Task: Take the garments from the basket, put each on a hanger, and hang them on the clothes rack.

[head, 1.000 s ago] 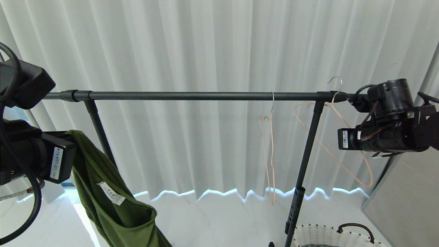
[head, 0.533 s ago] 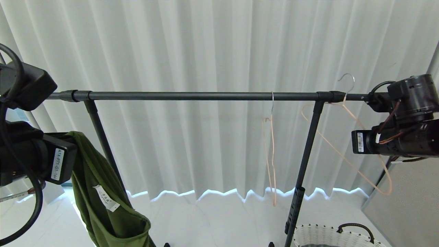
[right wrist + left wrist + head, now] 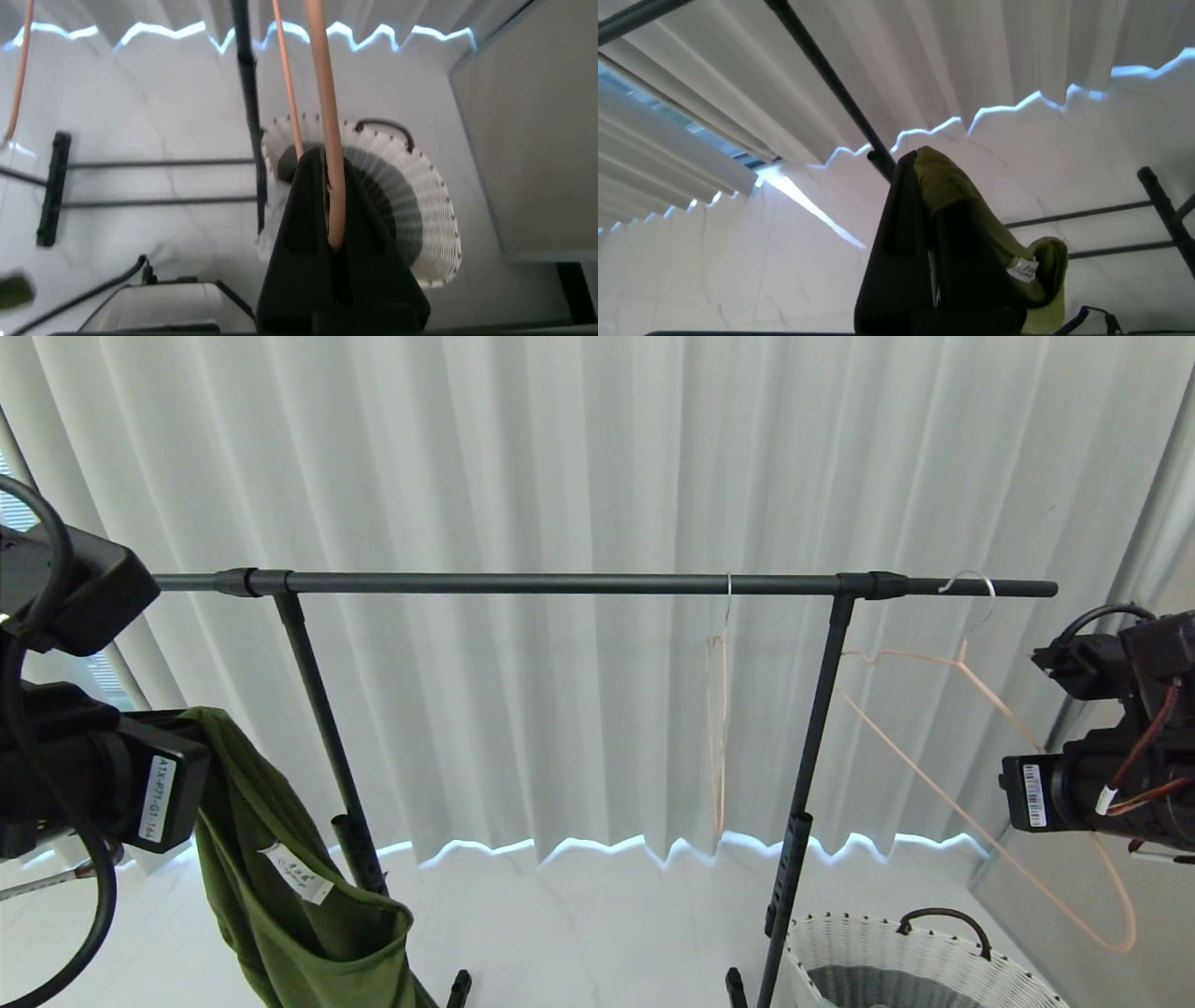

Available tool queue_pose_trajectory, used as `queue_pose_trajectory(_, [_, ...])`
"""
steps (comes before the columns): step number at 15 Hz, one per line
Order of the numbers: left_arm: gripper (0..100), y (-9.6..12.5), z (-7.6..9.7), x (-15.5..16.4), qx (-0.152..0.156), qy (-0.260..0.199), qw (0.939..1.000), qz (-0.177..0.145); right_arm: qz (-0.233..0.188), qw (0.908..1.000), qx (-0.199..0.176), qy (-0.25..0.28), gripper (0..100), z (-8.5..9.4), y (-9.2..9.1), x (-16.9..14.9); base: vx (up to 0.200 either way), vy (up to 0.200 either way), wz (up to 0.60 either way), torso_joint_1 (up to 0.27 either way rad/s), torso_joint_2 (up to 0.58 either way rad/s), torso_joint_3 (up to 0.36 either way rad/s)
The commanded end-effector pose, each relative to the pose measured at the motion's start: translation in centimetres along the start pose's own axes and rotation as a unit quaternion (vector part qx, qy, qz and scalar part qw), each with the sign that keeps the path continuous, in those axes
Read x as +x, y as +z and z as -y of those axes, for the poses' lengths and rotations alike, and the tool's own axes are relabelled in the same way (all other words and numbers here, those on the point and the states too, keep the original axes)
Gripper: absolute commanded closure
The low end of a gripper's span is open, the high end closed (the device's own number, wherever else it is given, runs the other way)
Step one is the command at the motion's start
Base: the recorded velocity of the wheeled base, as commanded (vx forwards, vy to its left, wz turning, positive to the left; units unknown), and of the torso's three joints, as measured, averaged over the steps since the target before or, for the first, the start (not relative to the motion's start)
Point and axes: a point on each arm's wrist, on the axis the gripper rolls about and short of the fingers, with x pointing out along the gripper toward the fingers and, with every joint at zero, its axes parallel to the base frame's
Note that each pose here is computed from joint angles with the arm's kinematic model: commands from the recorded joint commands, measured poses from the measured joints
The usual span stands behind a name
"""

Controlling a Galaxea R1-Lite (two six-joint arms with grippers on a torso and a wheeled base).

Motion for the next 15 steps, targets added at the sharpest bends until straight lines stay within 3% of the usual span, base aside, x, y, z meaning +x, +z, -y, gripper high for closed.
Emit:
queue_pose_trajectory(1, [100, 0.0, 0.0, 0.0, 0.000, 0.000, 1.0000, -0.001, 0.006, 1.0000, -0.001, 0.006, 100, 0.1, -0.4, -0.8, -0.200, 0.000, 0.00, 0.002, 0.00, -0.002])
queue_pose_trajectory(3, [100, -0.2, 0.1, 0.1, 0.002, -0.001, 1.0000, -0.004, 0.006, 1.0000, -0.002, 0.007, 100, 0.0, -0.5, -0.8, -0.200, 0.000, 0.00, 0.005, 0.01, 0.005])
queue_pose_trajectory(10, [100, -0.2, 0.1, 0.2, 0.001, -0.001, 1.0000, -0.005, 0.010, 0.9999, -0.002, 0.010, 100, 0.0, -0.4, -1.0, 0.000, 0.000, 0.00, 0.000, 0.00, 0.000])
queue_pose_trajectory(15, [100, 0.0, 0.4, 0.9, -0.002, 0.002, 1.0000, 0.008, 0.031, 0.9986, -0.012, 0.040, 100, -0.1, -0.7, -3.5, 0.000, 0.000, 0.00, 0.000, 0.00, 0.000])
